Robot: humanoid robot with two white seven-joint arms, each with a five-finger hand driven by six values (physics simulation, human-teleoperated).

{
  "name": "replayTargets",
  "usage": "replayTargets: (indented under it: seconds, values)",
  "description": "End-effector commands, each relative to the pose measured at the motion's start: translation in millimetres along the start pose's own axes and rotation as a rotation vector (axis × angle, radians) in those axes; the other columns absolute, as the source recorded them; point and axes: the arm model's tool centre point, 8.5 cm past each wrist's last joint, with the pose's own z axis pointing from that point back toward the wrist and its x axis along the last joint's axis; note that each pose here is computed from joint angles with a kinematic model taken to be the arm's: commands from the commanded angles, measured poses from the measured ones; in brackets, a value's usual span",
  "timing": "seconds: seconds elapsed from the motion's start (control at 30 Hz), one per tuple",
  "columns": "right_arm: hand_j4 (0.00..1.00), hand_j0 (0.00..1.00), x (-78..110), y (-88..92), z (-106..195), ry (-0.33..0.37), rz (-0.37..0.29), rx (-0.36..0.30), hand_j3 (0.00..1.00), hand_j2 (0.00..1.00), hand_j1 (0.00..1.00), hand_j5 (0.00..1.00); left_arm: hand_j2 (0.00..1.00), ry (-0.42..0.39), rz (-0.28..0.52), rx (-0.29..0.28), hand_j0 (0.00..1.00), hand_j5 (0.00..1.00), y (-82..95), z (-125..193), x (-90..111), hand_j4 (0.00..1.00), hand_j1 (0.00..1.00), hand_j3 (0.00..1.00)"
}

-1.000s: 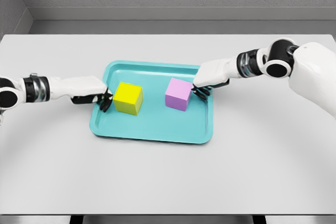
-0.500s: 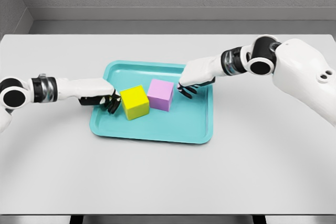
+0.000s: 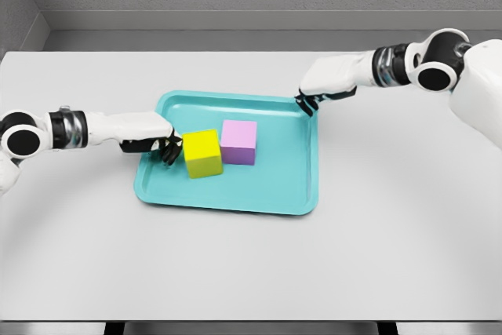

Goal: Push two cubes

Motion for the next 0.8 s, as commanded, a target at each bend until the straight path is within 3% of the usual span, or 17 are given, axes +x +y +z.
replayTargets:
  seconds: [0.0, 0.5, 0.57, 0.6, 0.63, 0.67, 0.7, 0.73, 0.77]
  values:
    - [0.42, 0.42, -10.0, 0.3, 14, 0.031, -0.016, -0.018, 0.42, 0.42, 0.42, 0.42, 0.2, 0.003, -0.002, 0.002, 0.2, 0.2, 1.0, -1, 0, 0.2, 0.2, 0.2]
    - [0.47, 0.47, -20.8, 13.2, 30, 0.067, -0.029, 0.003, 0.47, 0.47, 0.47, 0.47, 0.2, -0.024, -0.022, 0.026, 0.2, 0.2, 17.0, -13, 8, 0.2, 0.2, 0.2]
    - [0.49, 0.49, -21.6, 13.9, 31, 0.069, -0.03, 0.004, 0.49, 0.49, 0.49, 0.49, 0.21, 0.0, -0.038, 0.043, 0.21, 0.21, 30.4, 3, 3, 0.21, 0.21, 0.21]
    - [0.5, 0.5, -22.0, 14.3, 32, 0.071, -0.03, 0.005, 0.5, 0.5, 0.5, 0.5, 0.21, 0.033, -0.04, 0.046, 0.21, 0.21, 32.8, 26, -4, 0.21, 0.21, 0.21]
    - [0.5, 0.5, -21.4, 16.5, 31, 0.069, -0.033, 0.007, 0.5, 0.5, 0.5, 0.5, 0.21, 0.021, -0.047, 0.064, 0.21, 0.21, 38.5, 50, 3, 0.21, 0.21, 0.21]
    - [0.5, 0.5, -21.4, 16.5, 31, 0.069, -0.033, 0.007, 0.5, 0.5, 0.5, 0.5, 0.21, -0.012, -0.097, 0.043, 0.21, 0.21, 38.3, 62, 22, 0.21, 0.21, 0.21]
    - [0.5, 0.5, -21.1, 17.2, 31, 0.068, -0.035, 0.008, 0.5, 0.5, 0.5, 0.5, 0.2, -0.109, -0.136, -0.001, 0.2, 0.2, 19.6, 55, 58, 0.2, 0.2, 0.2]
    - [0.5, 0.5, -21.9, 17.9, 31, 0.07, -0.036, 0.009, 0.5, 0.5, 0.5, 0.5, 0.2, -0.162, -0.143, -0.024, 0.2, 0.2, 8.1, 46, 73, 0.2, 0.2, 0.2]
    - [0.51, 0.51, -21.9, 17.9, 31, 0.07, -0.036, 0.009, 0.51, 0.51, 0.51, 0.51, 0.2, -0.181, -0.136, -0.046, 0.2, 0.2, 0.1, 38, 77, 0.2, 0.2, 0.2]
